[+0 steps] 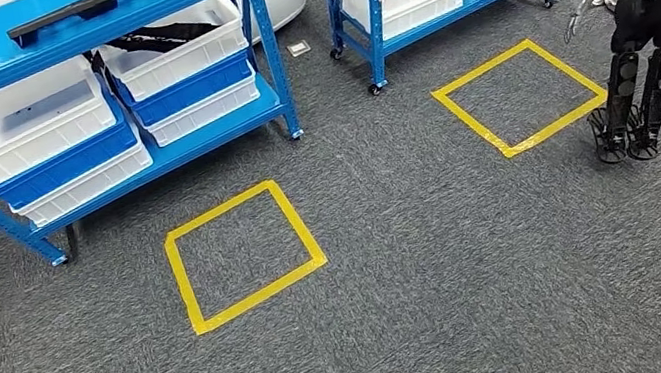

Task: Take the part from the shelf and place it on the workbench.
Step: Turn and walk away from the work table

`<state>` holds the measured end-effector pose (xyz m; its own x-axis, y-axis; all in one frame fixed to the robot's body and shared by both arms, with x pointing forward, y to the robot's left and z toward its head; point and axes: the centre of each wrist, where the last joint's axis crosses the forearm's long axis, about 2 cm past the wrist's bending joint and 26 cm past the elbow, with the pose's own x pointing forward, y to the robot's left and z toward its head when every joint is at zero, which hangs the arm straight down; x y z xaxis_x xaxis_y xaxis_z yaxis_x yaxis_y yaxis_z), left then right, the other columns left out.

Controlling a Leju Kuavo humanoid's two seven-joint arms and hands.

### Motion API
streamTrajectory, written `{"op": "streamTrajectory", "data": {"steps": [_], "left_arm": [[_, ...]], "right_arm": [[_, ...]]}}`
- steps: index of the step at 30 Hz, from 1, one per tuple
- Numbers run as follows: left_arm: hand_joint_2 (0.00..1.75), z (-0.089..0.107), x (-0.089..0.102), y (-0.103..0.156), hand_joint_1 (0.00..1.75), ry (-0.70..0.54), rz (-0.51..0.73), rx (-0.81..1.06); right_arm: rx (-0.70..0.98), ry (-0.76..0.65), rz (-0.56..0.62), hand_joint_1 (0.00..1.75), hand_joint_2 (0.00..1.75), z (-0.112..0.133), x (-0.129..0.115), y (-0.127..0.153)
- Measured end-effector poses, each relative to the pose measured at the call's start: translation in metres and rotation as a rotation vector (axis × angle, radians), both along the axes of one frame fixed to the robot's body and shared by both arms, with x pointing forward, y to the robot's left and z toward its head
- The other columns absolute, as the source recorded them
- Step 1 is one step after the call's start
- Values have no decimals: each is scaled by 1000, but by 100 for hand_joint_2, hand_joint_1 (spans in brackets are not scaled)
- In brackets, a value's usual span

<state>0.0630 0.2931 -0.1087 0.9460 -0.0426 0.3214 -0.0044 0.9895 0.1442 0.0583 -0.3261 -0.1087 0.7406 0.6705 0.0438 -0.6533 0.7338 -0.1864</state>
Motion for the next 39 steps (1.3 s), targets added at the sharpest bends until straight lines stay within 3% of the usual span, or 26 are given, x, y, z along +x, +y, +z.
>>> {"op": "streamTrajectory", "data": {"steps": [22, 30, 34, 39], "left_arm": [[0, 2, 10, 0, 0, -14, -16, 1], [0, 1, 5, -1, 0, -8, -19, 0], [175, 0, 2, -1, 0, -4, -15, 1], [175, 0, 2, -2, 0, -4, -14, 1]], "right_arm": [[7, -5, 7, 0, 0, 0, -2, 2], [3, -12, 13, 0, 0, 0, 1, 0], [1, -16, 17, 0, 0, 0, 2, 0], [0, -11, 17, 0, 0, 0, -1, -1]]}}
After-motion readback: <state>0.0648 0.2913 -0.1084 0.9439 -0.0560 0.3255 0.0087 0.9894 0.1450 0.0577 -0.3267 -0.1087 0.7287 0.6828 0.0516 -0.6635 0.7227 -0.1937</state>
